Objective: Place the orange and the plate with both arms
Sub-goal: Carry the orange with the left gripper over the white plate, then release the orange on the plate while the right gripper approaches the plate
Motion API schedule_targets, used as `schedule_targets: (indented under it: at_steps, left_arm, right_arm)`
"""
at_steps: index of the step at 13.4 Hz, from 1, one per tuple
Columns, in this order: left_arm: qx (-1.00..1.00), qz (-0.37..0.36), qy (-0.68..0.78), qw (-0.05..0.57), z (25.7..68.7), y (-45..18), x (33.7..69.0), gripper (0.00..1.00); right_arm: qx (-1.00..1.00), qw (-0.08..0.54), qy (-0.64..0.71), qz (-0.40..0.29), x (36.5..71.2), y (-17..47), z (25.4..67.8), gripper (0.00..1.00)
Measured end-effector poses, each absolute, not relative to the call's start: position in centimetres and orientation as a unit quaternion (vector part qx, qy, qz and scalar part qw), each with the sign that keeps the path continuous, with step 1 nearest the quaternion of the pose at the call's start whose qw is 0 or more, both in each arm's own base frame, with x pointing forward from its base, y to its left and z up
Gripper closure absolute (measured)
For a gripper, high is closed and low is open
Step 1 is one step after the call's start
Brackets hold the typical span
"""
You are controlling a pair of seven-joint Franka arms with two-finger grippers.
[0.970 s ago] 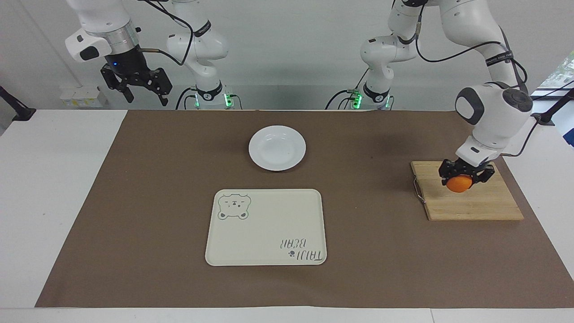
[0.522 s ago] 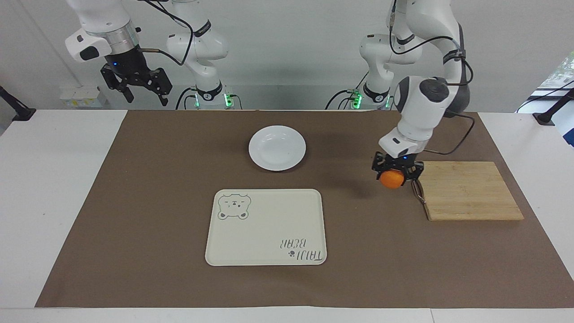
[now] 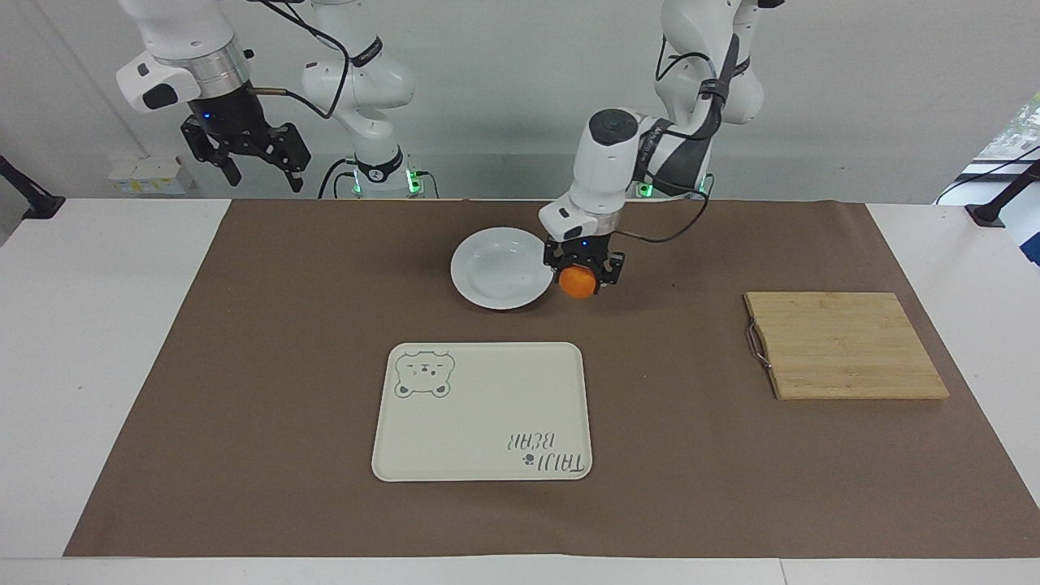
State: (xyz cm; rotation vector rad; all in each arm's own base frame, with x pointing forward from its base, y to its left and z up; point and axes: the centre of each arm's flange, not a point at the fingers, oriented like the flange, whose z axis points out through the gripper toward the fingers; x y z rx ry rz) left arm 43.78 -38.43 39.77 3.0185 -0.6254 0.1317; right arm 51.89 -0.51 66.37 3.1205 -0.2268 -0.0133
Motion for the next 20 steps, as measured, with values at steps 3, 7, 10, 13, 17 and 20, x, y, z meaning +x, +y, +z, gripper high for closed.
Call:
schedule_targets:
  at_steps: [3,7,10,13,17,20]
  left_arm:
    - [0.976,0.055,-0.208,0.041,37.7,-43.0,40.9,0.22]
    - [0.974,0.032,-0.216,0.06,34.4,-46.4,37.9,0.22]
    - [0.974,0.027,-0.212,0.075,33.1,-47.7,36.9,0.13]
    - [0.974,0.031,-0.209,0.078,33.1,-47.6,37.2,0.0]
    - [0.975,0.042,-0.2,0.084,34.7,-47.1,38.2,0.0]
    - [0.981,0.035,-0.175,0.08,38.4,-44.2,40.2,0.0]
  right_arm:
    - [0.998,0.007,-0.068,-0.016,51.6,-0.3,66.2,0.0]
    - [0.999,0.008,-0.043,-0.021,51.5,0.4,66.0,0.0]
    - [1.0,0.007,-0.024,-0.019,51.6,0.1,65.7,0.0]
    - [1.0,0.006,-0.022,-0.02,51.5,0.2,65.6,0.0]
    - [0.999,-0.027,-0.011,-0.034,51.6,1.1,64.2,0.0]
    - [0.998,-0.061,0.012,-0.033,52.4,2.0,60.2,0.0]
